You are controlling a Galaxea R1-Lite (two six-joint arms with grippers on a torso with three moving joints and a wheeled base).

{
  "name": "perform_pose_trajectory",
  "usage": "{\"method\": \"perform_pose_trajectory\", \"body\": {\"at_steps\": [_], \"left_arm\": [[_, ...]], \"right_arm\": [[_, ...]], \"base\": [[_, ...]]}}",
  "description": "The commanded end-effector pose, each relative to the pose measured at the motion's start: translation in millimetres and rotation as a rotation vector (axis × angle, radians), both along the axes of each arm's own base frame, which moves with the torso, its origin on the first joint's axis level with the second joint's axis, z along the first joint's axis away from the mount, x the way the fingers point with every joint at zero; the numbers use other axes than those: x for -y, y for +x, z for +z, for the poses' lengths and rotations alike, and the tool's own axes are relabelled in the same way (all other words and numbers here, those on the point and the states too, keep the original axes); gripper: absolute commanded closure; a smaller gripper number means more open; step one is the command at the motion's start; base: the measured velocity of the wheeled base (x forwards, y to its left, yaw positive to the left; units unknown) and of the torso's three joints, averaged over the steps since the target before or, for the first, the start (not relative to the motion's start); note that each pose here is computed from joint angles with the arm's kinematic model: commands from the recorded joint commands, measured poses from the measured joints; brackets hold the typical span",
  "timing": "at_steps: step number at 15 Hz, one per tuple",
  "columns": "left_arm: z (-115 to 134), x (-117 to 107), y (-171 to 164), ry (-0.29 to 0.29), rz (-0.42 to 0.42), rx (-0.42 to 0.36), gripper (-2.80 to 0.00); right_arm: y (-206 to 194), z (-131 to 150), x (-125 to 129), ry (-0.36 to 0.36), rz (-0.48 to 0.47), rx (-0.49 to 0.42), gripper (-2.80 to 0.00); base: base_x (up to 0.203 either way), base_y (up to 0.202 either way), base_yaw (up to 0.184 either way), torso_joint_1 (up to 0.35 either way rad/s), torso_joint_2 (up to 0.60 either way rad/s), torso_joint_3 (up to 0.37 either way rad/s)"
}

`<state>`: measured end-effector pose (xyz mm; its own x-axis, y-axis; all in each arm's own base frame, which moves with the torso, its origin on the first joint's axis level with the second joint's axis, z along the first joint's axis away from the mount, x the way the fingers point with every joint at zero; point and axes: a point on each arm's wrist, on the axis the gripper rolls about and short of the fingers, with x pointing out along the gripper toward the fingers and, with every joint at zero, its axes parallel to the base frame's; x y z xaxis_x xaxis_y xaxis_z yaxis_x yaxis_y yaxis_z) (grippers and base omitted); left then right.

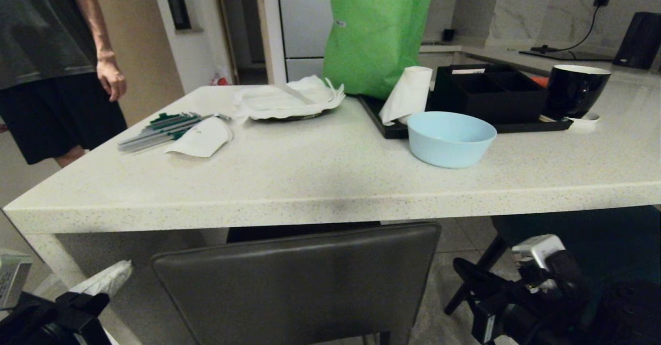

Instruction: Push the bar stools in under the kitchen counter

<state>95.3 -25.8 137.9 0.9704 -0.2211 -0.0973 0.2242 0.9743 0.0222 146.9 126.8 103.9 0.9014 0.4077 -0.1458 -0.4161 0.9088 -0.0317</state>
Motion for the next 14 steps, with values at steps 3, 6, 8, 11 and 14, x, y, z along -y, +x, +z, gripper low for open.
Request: {"method": "perform_pose_trajectory", "body": {"at_steps": [3, 6, 8, 11, 14], "left_arm": [[23, -17, -54, -0.046, 0.037, 0.133, 0.00], [49, -25, -80, -0.090, 0.128, 0.181, 0.00], [57, -27, -94, -0.104, 0.180, 0.259, 0.00], [58, -27, -108, -0.103, 0.267, 0.310, 0.00], [51, -27, -127, -0.068, 0.271, 0.347, 0.00]], "right_arm": [[-24, 37, 39, 0.089, -0.090, 0.144, 0.00], [-32, 57, 80, -0.005, -0.315, 0.308, 0.00], [-46, 73, 100, -0.042, -0.444, 0.423, 0.00], [-83, 91, 122, -0.050, -0.590, 0.525, 0.00], [-125, 97, 133, -0.079, -0.713, 0.556, 0.00]], "base": [[0.000, 0.000, 0.000, 0.000, 0.00, 0.000], [0.000, 0.000, 0.000, 0.000, 0.00, 0.000], [0.000, 0.000, 0.000, 0.000, 0.00, 0.000], [0.000, 0.000, 0.000, 0.000, 0.00, 0.000], [0.000, 0.000, 0.000, 0.000, 0.00, 0.000]]}}
